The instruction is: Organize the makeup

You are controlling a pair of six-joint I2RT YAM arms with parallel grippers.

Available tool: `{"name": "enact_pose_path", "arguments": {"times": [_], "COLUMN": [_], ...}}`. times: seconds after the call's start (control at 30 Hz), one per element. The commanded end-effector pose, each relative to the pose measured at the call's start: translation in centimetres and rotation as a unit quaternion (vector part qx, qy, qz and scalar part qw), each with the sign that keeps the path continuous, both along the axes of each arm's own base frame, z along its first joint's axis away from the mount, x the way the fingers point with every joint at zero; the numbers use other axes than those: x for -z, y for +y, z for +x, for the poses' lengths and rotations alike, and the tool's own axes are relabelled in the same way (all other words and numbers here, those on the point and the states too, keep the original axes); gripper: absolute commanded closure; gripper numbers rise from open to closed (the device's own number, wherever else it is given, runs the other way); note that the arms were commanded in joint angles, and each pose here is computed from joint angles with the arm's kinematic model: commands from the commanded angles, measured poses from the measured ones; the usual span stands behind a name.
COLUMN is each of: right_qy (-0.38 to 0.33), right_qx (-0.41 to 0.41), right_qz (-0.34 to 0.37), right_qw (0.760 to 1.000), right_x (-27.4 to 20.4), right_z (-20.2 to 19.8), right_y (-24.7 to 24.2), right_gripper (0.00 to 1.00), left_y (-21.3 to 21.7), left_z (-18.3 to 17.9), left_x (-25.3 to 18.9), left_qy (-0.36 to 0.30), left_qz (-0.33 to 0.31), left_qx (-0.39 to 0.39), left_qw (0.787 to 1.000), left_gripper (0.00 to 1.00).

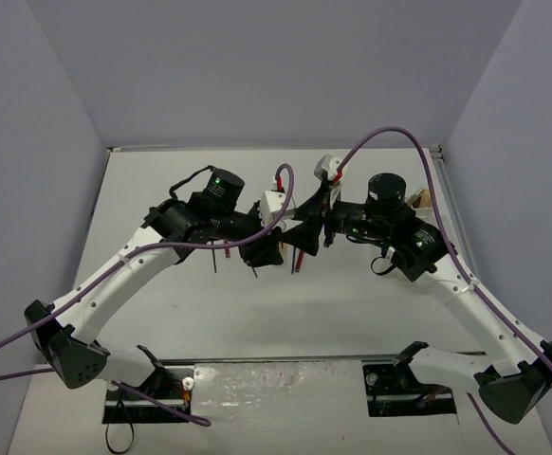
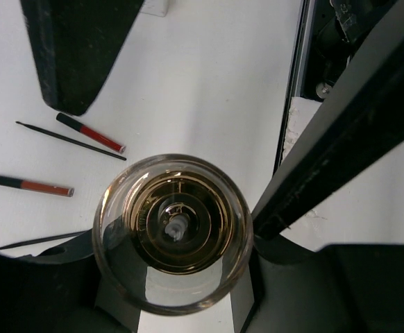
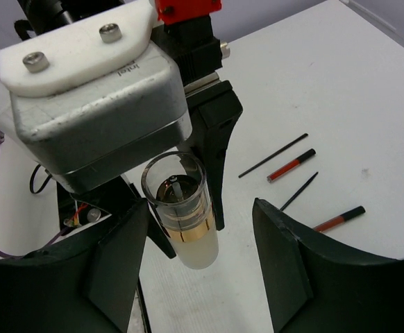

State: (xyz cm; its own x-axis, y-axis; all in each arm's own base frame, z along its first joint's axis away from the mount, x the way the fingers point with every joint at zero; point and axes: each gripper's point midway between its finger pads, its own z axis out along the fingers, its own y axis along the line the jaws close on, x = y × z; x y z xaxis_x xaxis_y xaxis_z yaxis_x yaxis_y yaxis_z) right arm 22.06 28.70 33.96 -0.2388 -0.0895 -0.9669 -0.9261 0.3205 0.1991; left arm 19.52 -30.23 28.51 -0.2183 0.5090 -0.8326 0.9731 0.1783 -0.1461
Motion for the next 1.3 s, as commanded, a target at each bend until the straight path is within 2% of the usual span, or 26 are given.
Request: {"name": "enact_pose_path", "arguments": {"times": [0.0, 0.47, 0.8, 0.9, 0.97, 1.03, 1.1, 1.27], "right_qy": [-0.054, -0.041, -0.028, -0.03, -0.031, -0.028, -0.025, -0.029], "right_qx": [-0.017, -0.048, -0.062, -0.059, -0.06, -0.064, -0.067, -0.06], "right_qz": [0.041, 0.045, 0.036, 0.037, 0.037, 0.035, 0.033, 0.031], "right_qw": [0.998, 0.997, 0.997, 0.997, 0.997, 0.997, 0.997, 0.997], "right_x": [-3.4, -2.0, -0.9, -1.0, -1.1, -0.8, -0.5, -0.2], "right_z": [0.0, -0.9, -1.3, -1.2, -1.1, -1.1, -1.1, -1.2], "right_y": [1.1, 3.1, 4.1, 4.1, 4.1, 4.3, 4.4, 3.9], "right_gripper": [0.45, 0.52, 0.52, 0.61, 0.72, 0.87, 0.96, 1.0], "left_y": [-0.3, -0.9, -0.7, -0.7, -0.7, -0.7, -0.7, -0.6], "left_z": [-0.4, -1.1, -1.7, -1.5, -1.4, -1.1, -0.9, -0.4], "left_x": [-4.2, -5.6, -6.4, -6.0, -5.7, -5.2, -4.9, -4.8], "left_qy": [-0.061, -0.058, -0.058, -0.053, -0.052, -0.052, -0.051, -0.052], "left_qz": [-0.064, -0.1, -0.12, -0.119, -0.115, -0.11, -0.106, -0.106], "left_qx": [0.028, 0.048, 0.062, 0.058, 0.054, 0.05, 0.049, 0.04], "left_qw": [0.996, 0.992, 0.989, 0.99, 0.991, 0.991, 0.992, 0.992], "left_gripper": [1.0, 1.0, 1.0, 1.0, 1.0, 1.0, 1.0, 1.0]}}
